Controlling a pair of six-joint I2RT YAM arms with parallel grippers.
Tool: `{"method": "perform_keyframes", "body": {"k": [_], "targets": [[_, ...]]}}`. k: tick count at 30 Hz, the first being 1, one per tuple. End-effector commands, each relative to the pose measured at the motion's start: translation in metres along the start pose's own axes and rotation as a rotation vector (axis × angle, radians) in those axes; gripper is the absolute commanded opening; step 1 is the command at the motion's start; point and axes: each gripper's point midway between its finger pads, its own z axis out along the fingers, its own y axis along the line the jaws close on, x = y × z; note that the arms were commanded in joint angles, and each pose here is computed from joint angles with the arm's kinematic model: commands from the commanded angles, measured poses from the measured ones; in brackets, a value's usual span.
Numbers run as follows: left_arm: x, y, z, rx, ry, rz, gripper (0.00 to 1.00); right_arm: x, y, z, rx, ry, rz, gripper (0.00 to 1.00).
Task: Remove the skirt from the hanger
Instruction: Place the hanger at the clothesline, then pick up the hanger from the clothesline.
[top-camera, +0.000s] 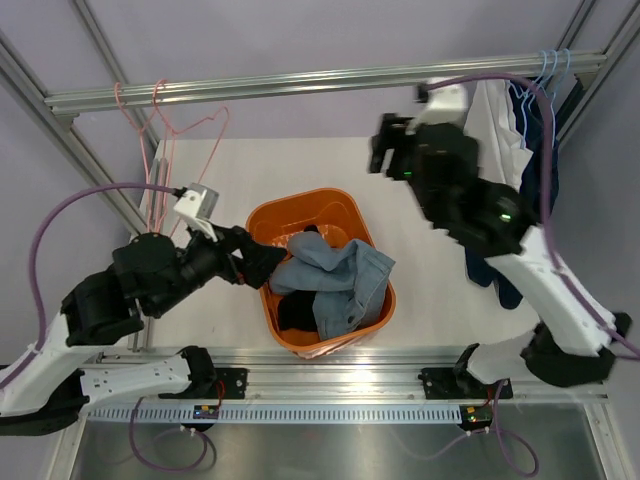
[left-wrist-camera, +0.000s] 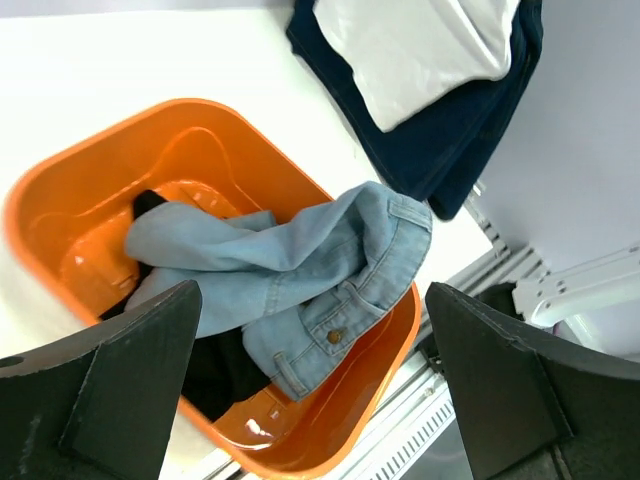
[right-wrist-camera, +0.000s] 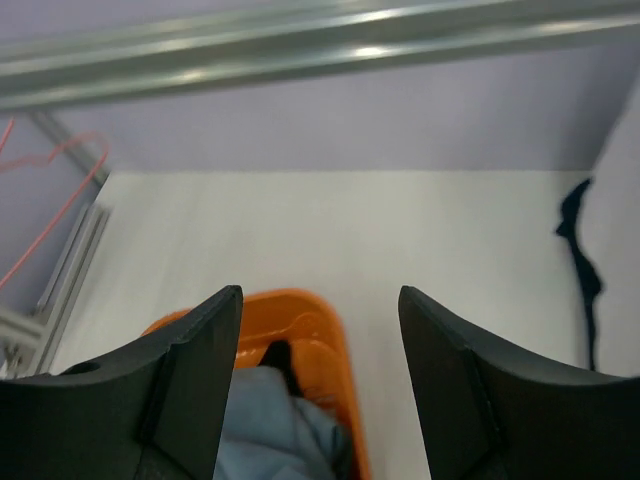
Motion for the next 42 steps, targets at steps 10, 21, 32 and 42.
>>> {"method": "perform_keyframes", "body": {"k": [10,21,32,42], "targets": [[-0.015,-0.063,0.046,0.209,-0.03,0.033,0.99,-0.051,-0.19,-0.03,0.159,-0.009,-0.1,0.7],[-0.007,-0.06,0.043,0.228,-0.032,0.042,0.99,-0.026,-0.258,-0.007,0.208,0.02,0.126,0.56],[0.0,-0.075,0.055,0.295,-0.011,0.112,0.99,-0.026,-0.283,-0.001,0.274,-0.041,0.172,0.36],[-0.003,-0.079,0.051,0.332,-0.036,0.125,0.99,-0.028,-0.319,0.003,0.399,-0.053,0.196,0.36]]}}
